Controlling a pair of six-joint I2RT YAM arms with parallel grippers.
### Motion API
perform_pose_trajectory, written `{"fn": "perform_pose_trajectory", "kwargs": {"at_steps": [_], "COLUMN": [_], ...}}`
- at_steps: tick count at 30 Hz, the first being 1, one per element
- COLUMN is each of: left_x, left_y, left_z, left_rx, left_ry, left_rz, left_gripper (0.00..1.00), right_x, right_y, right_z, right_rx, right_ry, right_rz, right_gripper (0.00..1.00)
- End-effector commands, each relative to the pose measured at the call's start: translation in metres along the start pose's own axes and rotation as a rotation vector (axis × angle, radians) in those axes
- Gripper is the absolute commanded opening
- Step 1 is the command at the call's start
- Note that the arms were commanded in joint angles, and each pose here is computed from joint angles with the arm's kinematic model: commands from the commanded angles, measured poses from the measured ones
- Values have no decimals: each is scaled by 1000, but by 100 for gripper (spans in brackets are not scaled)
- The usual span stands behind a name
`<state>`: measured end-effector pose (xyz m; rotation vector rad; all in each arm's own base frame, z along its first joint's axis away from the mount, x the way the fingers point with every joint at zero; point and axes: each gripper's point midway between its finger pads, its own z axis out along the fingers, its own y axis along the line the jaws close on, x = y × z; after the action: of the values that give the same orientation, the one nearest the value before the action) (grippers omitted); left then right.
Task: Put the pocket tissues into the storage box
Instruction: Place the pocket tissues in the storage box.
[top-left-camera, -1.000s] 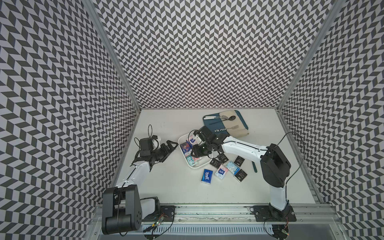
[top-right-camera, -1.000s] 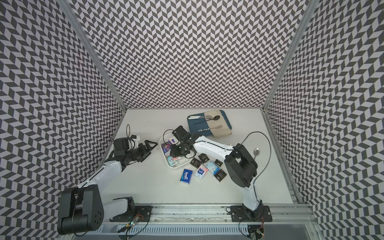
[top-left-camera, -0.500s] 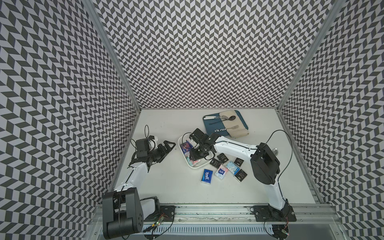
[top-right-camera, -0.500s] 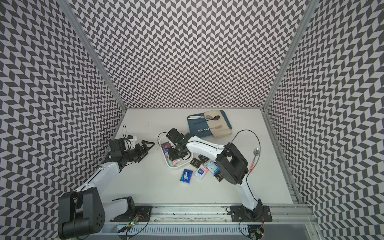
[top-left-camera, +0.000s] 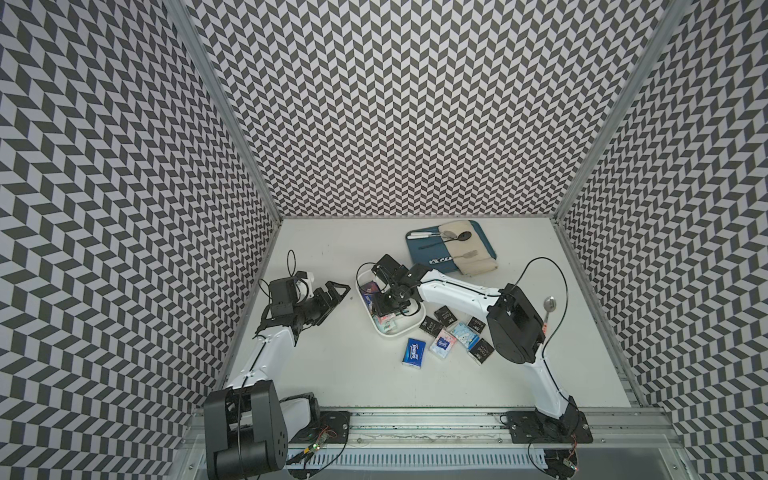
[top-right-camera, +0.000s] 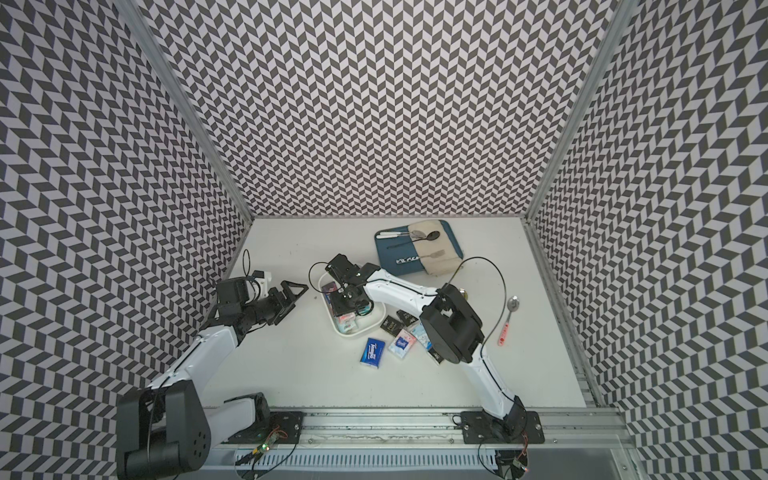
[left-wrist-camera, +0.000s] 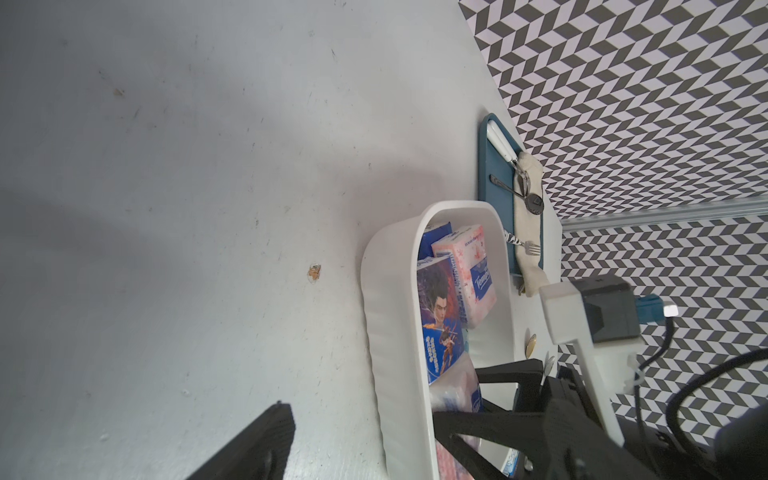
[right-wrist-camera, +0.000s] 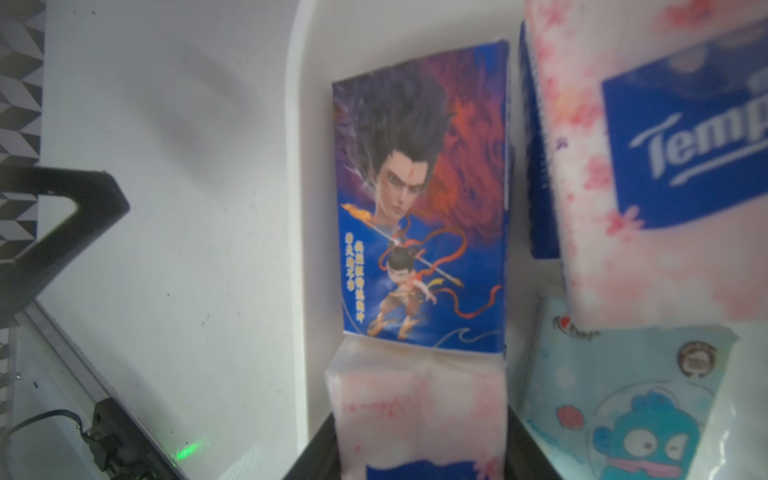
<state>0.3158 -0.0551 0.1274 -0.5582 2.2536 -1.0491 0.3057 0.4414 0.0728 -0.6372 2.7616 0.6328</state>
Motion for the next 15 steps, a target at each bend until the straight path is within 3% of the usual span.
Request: {"fn": "perform_pose_trajectory", "kwargs": {"at_steps": [1,5,15], "left_x": [5,6,6], "left_y": [1,4,2], "left_z": [-2,-3,-5], "left_rx": [6,-2,1], "left_ry": [10,14,10], "left_rz": [11,12,9], "left_gripper": [100,100,100], "right_x": [-10,-13,-45], "right_y": [11,21,14], "right_z": [-4,-15,-84], "right_rx": [-29,-84,-84], "right_ry": [-39,-58,-232], "right_rz": [-7,9,-5], "right_gripper": [60,68,69]}}
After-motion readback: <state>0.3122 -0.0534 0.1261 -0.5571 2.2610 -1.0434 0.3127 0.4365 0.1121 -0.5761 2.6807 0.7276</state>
